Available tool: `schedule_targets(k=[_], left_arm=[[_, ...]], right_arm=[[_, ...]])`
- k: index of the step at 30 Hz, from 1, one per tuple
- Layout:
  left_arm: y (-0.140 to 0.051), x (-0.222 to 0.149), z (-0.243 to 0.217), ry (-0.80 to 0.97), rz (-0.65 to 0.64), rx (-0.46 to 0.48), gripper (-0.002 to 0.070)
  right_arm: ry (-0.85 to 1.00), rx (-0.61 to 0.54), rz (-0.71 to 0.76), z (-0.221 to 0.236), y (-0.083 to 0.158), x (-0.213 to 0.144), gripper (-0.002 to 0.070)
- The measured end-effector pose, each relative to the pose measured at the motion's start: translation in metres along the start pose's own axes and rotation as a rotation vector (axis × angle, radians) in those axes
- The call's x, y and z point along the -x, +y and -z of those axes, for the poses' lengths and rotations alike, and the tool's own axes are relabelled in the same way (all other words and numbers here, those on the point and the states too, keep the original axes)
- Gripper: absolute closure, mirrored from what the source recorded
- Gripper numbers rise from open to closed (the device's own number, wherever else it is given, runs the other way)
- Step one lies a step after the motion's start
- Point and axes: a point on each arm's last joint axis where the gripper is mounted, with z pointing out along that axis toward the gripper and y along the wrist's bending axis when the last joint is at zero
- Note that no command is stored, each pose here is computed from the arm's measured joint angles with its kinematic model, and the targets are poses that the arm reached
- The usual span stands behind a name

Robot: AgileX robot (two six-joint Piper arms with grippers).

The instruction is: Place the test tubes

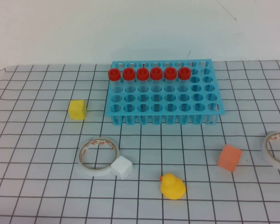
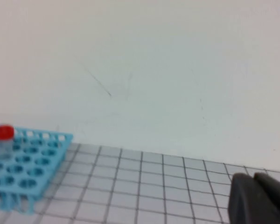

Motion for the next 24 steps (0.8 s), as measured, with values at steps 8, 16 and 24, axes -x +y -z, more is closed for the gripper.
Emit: schedule_targets(k=[8, 16, 24], left_arm=[[0.000, 0.000, 0.000, 0.000, 0.000, 0.000, 0.0676], [0.000, 0.000, 0.000, 0.001, -0.004, 0.000, 0.0676], [0.000, 0.000, 0.000, 0.001, -0.004, 0.000, 0.0676]], right_arm=[[0.036, 0.004, 0.150, 0.010, 0.010, -0.083, 0.0678], [0.072, -0.039, 0.151, 0.020, 0.010, -0.113, 0.0678], [0.071, -0.034, 0.107, 0.020, 0.010, -0.113, 0.0678]])
